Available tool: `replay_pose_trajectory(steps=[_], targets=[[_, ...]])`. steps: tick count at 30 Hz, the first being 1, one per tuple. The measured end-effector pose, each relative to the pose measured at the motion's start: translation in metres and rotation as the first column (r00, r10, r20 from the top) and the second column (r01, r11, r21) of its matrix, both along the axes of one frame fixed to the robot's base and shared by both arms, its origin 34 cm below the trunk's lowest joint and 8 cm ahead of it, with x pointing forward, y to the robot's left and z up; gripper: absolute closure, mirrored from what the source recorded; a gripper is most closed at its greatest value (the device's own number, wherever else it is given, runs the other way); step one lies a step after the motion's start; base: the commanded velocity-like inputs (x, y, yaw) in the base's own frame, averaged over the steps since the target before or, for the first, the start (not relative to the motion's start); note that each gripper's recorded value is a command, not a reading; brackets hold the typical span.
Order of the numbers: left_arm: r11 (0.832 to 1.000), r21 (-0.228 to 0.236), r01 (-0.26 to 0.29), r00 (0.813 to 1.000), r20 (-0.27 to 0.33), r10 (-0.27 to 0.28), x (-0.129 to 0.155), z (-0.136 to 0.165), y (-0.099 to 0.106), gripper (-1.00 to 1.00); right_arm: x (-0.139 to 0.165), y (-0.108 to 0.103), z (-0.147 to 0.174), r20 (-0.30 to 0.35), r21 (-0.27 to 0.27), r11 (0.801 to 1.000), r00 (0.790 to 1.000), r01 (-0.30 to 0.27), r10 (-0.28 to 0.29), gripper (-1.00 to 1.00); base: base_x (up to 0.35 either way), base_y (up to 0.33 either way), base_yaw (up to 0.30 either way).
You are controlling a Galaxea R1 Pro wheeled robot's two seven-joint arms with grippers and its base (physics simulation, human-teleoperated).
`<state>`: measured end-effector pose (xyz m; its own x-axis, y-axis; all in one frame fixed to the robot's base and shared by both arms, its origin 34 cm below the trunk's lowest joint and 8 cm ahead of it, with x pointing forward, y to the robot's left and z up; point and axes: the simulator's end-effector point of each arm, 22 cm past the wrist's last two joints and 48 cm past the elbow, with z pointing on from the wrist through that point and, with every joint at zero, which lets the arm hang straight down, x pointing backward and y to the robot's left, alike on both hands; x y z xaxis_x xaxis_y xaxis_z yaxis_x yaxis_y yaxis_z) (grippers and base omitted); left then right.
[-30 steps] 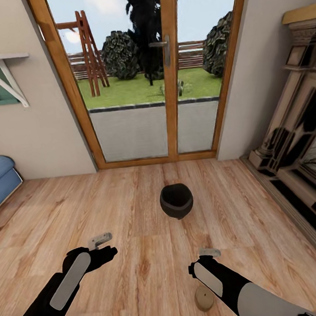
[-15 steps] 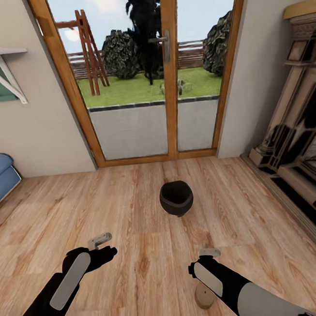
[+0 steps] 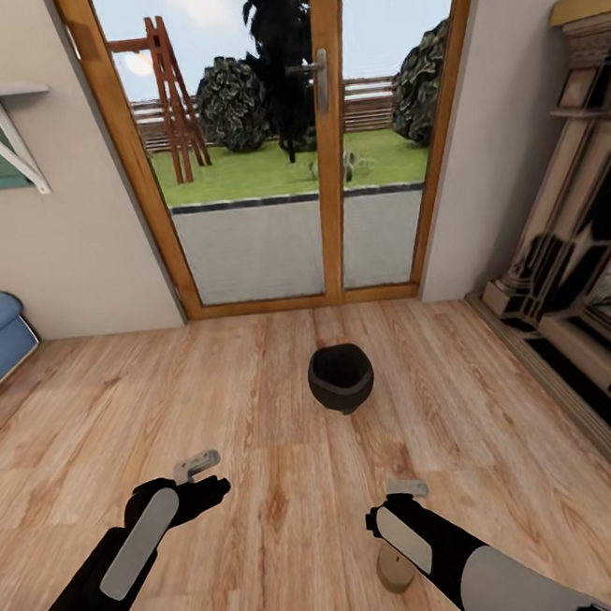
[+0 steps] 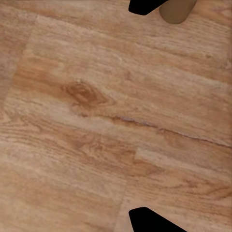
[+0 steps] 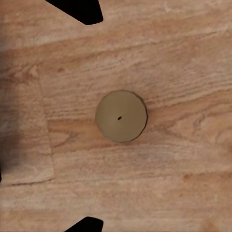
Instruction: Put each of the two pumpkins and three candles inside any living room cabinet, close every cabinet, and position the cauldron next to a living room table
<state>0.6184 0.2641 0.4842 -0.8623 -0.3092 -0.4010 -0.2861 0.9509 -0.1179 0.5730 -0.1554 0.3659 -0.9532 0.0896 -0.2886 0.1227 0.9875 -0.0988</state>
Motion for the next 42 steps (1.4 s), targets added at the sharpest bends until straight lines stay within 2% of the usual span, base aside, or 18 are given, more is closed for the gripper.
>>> replay_pose_trajectory(steps=[24, 29, 33, 42], targets=[[1.000, -0.009, 0.004, 1.000, 0.000, -0.004, -0.012, -0.052, -0.007, -1.00, -0.011, 0.001, -0.052, 0.006, 0.005, 1.000, 1.000, 0.008, -0.008, -1.00, 0.000, 0.000, 0.000], [1.000, -0.009, 0.004, 1.000, 0.000, -0.004, -0.014, -0.063, -0.008, -1.00, -0.027, -0.009, -0.074, -0.027, -0.018, 1.000, 1.000, 0.015, -0.015, -1.00, 0.000, 0.000, 0.000], [1.000, -0.009, 0.004, 1.000, 0.000, -0.004, -0.017, -0.072, -0.008, -1.00, -0.033, -0.008, -0.087, -0.036, 0.001, 1.000, 0.999, 0.010, -0.010, -1.00, 0.000, 0.000, 0.000], [1.000, -0.010, 0.004, 1.000, 0.000, -0.004, -0.022, -0.092, -0.008, -1.00, -0.038, -0.007, -0.108, -0.036, 0.010, 1.000, 0.999, 0.009, -0.008, -1.00, 0.000, 0.000, 0.000]])
